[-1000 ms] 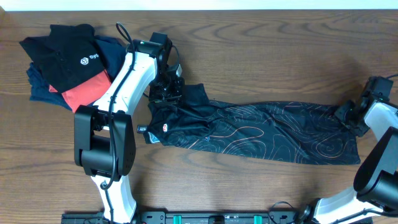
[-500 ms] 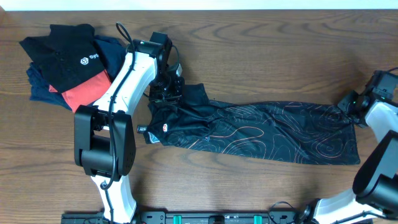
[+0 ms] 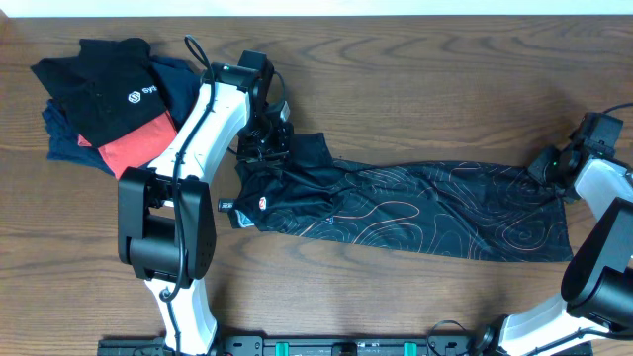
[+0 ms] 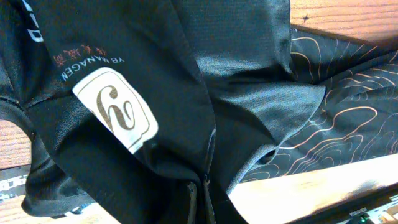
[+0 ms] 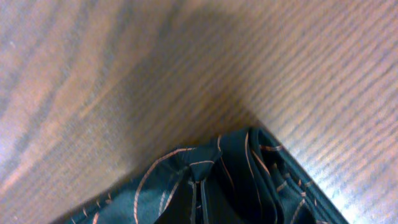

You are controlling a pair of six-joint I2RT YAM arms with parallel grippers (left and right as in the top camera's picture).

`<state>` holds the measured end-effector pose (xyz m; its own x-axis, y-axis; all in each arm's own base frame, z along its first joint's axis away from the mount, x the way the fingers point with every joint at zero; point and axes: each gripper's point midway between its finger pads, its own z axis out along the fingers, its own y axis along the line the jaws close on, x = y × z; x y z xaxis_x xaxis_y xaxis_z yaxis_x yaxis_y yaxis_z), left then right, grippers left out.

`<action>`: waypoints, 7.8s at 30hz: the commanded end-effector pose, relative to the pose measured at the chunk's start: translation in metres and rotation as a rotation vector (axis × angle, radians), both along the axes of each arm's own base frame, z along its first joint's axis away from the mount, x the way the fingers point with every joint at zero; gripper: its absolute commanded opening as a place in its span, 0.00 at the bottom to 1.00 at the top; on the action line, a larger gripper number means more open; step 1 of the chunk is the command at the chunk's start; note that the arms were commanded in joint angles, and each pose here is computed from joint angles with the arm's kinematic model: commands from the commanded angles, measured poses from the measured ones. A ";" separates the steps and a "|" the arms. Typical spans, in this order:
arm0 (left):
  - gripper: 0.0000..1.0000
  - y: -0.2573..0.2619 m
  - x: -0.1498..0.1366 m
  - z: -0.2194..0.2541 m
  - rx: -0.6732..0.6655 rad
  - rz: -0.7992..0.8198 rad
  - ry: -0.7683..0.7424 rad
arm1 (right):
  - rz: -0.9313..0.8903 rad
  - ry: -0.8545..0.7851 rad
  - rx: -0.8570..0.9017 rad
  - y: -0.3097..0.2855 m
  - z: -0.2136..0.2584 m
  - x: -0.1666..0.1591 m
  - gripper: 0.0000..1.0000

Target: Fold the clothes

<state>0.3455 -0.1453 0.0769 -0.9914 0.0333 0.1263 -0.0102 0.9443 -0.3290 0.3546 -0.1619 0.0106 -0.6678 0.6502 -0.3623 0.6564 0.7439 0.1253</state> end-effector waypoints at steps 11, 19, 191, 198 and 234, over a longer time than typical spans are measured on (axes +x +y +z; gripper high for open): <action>0.06 0.020 -0.024 0.031 0.019 0.017 0.036 | -0.129 -0.002 -0.144 -0.022 0.079 -0.043 0.01; 0.06 0.032 -0.043 0.040 0.075 0.009 0.082 | -0.170 0.152 -0.142 -0.022 0.073 -0.086 0.01; 0.47 0.083 -0.005 0.041 0.132 0.321 -0.175 | 0.289 0.351 0.079 0.038 0.097 -0.056 0.01; 0.48 0.083 -0.007 0.041 0.134 0.320 -0.167 | 0.433 0.458 0.125 0.123 0.092 -0.065 0.01; 0.48 0.083 -0.011 0.040 0.138 0.318 -0.152 | 0.420 0.562 -0.099 0.182 0.054 -0.083 0.37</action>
<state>0.3367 -0.0652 0.1159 -0.9589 -0.2811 -0.0399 -0.2651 0.9368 -0.2285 0.2804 0.0393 0.0750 -0.9770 0.2035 0.0634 0.1918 0.9691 -0.1553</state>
